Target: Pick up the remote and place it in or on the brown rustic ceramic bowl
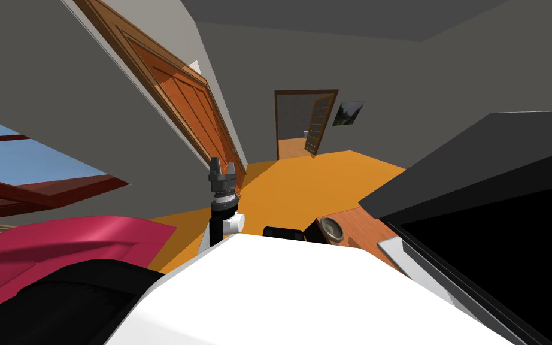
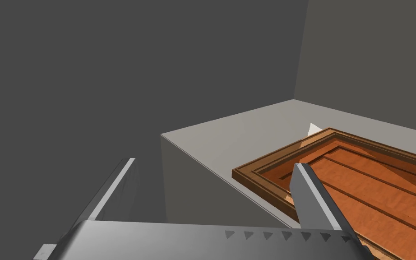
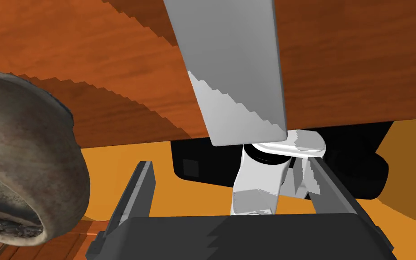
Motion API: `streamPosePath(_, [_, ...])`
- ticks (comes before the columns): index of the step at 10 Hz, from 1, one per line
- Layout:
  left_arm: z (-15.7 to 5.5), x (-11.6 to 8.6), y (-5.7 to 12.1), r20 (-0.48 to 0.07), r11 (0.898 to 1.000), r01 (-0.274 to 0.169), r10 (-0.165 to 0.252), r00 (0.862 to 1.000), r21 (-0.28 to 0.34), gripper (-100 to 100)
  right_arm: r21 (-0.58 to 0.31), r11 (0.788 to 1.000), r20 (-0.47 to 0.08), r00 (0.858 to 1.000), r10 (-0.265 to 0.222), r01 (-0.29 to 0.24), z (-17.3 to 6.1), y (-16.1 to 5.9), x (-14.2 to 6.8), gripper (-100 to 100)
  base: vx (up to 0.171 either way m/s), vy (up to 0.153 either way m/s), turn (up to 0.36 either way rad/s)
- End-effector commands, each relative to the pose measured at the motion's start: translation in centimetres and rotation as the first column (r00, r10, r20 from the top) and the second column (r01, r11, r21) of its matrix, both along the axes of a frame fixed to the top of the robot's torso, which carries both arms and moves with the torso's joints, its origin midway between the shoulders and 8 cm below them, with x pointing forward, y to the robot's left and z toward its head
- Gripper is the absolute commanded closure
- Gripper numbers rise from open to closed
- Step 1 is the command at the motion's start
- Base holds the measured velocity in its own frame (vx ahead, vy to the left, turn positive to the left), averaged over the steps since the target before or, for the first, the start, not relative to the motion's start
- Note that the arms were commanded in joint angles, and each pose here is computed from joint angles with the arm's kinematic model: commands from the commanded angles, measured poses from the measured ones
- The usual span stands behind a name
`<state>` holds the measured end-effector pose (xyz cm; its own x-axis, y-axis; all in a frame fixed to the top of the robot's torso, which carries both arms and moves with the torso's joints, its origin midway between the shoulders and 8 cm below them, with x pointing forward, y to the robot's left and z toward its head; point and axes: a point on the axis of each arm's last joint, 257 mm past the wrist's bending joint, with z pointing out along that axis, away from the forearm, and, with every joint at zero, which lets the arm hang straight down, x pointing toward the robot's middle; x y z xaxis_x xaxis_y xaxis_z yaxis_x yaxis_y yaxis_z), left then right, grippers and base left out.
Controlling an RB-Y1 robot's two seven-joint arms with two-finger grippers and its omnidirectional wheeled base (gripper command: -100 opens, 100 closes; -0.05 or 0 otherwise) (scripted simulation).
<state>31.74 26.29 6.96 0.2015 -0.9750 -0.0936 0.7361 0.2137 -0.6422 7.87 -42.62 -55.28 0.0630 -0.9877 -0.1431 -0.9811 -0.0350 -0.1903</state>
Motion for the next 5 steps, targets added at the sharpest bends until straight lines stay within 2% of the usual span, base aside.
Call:
streamPosePath(1, [0.0,0.0,0.0,0.0,1.0,0.0,0.0,1.0,0.0,0,-0.027,0.999,-0.028,0.999,0.023,-0.023,-0.2,-1.0,-1.0,-100,0.021,-0.048,0.073])
streamPosePath(2, [0.0,0.0,0.0,0.0,1.0,0.0,0.0,1.0,0.0,0,-0.048,0.998,-0.06,0.997,0.04,-0.043,-0.4,-1.9,-2.0,-100,0.02,-0.047,0.15])
streamPosePath(3, [0.0,0.0,0.0,0.0,1.0,0.0,0.0,1.0,0.0,0,-0.056,0.997,-0.066,0.997,0.047,-0.05,-0.5,-2.1,-2.1,-100,0.017,-0.04,0.071])
streamPosePath(5, [0.0,0.0,0.0,0.0,1.0,0.0,0.0,1.0,0.0,0,-0.098,0.991,-0.126,0.989,0.081,-0.094,-0.8,-3.7,-3.9,-100,0.033,-0.052,0.128])
